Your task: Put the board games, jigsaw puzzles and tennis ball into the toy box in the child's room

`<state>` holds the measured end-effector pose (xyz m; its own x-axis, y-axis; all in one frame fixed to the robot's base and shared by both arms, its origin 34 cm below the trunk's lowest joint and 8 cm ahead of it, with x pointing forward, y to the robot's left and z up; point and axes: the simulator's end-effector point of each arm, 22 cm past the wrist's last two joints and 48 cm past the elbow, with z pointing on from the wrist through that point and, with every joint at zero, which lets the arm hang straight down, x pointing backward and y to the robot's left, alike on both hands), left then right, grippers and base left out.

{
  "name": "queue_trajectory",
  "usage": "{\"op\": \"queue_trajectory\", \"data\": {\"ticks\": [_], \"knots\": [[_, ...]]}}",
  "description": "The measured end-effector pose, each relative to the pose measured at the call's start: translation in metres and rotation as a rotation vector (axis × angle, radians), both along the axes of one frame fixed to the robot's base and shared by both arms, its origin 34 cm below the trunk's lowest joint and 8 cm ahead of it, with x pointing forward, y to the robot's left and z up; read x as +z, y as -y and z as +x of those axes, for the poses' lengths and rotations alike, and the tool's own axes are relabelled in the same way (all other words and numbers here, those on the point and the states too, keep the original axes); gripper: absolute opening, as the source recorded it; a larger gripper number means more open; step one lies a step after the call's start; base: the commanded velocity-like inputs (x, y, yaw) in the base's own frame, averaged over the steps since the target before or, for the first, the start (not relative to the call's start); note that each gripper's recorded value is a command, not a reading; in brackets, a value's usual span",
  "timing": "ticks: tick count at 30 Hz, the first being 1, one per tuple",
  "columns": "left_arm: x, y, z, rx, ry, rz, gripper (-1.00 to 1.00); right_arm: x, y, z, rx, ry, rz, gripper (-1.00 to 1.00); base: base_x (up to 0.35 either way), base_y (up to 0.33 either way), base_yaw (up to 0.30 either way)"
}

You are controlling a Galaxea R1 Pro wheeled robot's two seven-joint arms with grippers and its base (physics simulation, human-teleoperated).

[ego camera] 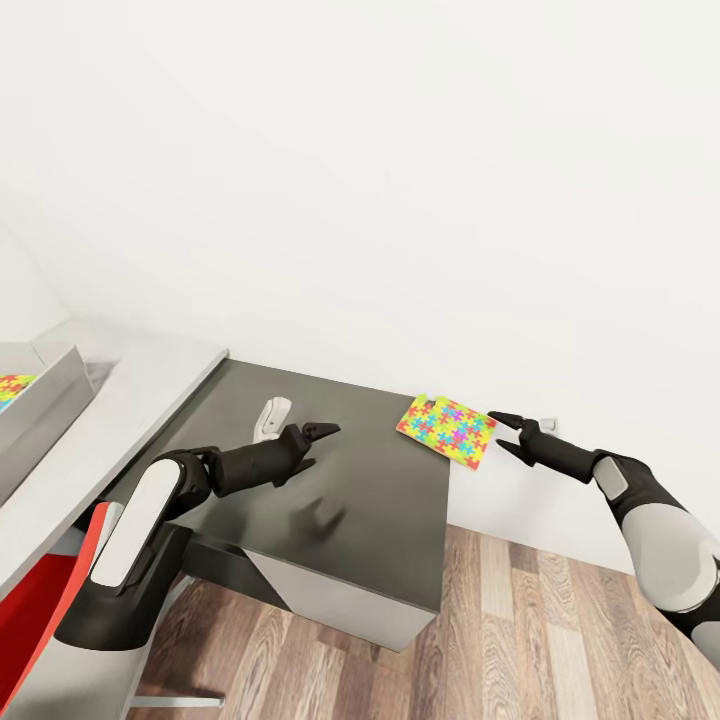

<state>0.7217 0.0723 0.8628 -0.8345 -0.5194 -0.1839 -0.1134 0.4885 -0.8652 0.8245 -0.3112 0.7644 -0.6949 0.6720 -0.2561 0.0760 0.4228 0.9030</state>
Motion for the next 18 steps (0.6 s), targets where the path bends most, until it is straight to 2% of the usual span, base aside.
{"op": "queue_trajectory", "data": {"ticks": [8,18], "knots": [[0.0,-0.0001,0.0,0.0,0.0,0.0,1.0,-0.0003,0.0017,-0.0002,-0.003,-0.001,-0.001,1.0,0.0,0.0,0.033],[0.0,-0.0002,0.0,0.0,0.0,0.0,1.0,-0.0027,0.004,-0.0005,-0.008,-0.01,-0.01,1.0,0.0,0.0,0.174]]}}
